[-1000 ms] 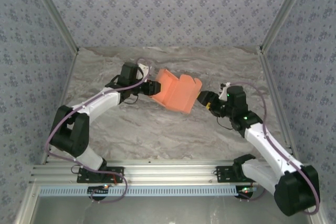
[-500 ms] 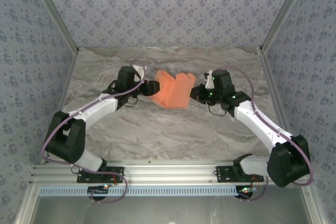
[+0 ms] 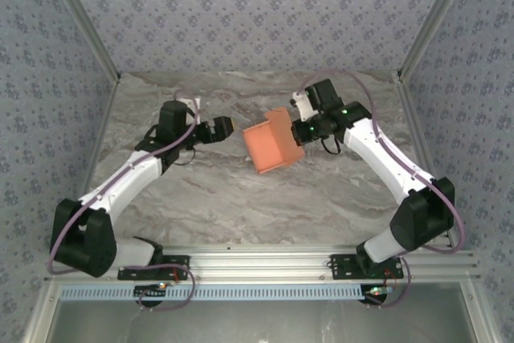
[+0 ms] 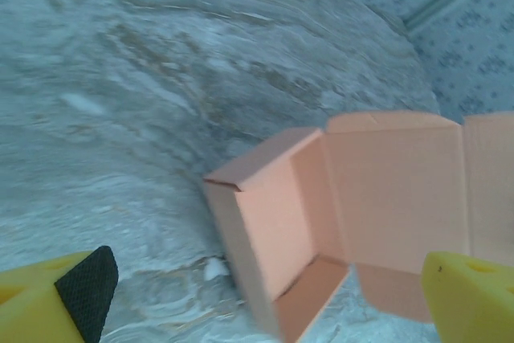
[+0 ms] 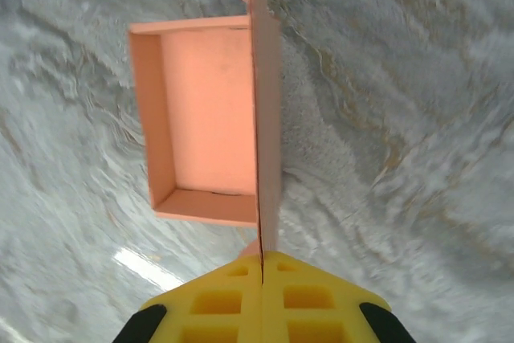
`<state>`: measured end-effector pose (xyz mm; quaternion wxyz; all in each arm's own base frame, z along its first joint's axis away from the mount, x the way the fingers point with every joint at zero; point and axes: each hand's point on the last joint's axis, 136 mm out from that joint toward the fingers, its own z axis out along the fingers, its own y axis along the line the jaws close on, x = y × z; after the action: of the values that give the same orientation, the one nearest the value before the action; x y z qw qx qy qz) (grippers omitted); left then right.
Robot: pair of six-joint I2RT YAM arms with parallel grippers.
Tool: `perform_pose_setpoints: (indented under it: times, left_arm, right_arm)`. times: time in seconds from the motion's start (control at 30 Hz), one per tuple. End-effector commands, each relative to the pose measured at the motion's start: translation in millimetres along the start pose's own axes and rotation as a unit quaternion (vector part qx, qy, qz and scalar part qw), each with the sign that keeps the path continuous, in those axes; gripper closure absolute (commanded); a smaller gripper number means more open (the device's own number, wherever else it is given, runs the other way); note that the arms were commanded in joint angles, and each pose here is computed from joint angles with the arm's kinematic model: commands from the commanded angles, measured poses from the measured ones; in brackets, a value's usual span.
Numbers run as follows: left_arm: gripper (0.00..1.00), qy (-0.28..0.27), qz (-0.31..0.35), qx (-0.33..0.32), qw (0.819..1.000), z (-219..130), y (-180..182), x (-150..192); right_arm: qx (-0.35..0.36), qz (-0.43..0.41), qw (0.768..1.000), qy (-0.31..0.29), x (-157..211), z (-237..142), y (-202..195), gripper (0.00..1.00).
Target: Fold the paper box
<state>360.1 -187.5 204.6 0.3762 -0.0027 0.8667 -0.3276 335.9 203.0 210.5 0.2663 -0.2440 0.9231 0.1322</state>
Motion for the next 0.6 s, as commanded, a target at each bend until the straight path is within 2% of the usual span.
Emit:
perform_pose_setpoints:
  times: [0.0, 0.1, 0.2, 0.27, 0.43, 0.5, 0.53, 0.57]
  left_arm:
    - [0.01, 0.024, -0.049, -0.045, 0.998, -9.6, 32.3, 8.0]
    - [0.01, 0.048, -0.065, -0.045, 0.996, -3.8, 46.0, 22.6]
    - [0.01, 0.068, -0.065, -0.027, 0.995, 4.9, 48.8, 39.6]
    - [0.01, 0.067, -0.079, -0.024, 0.994, 8.8, 54.5, 48.9]
    - [0.01, 0.073, -0.156, -0.009, 0.985, 23.1, 71.5, 74.8]
    - [0.01, 0.090, -0.165, -0.009, 0.982, 29.9, 75.3, 83.3]
    - [0.01, 0.094, -0.169, -0.008, 0.981, 32.8, 76.3, 85.0]
    - [0.01, 0.096, -0.173, -0.008, 0.980, 34.7, 77.2, 85.7]
  right_arm:
    - [0.051, -0.182, 0.979, 0.076, 13.5, -8.0, -1.4, 1.00]
    - [0.082, -0.296, 0.944, 0.124, 13.6, -4.7, 6.2, 0.97]
    - [0.100, -0.408, 0.893, 0.163, 18.6, -0.1, 14.9, 0.96]
    - [0.118, -0.453, 0.869, 0.164, 13.3, 1.6, 16.3, 0.96]
    - [0.124, -0.527, 0.829, 0.139, -2.4, 11.8, 27.8, 0.94]
    - [0.122, -0.545, 0.820, 0.126, -4.9, 20.8, 33.2, 0.85]
    - [0.130, -0.550, 0.817, 0.118, -7.6, 24.4, 36.2, 0.77]
    - [0.127, -0.548, 0.818, 0.116, -6.5, 24.5, 41.6, 0.64]
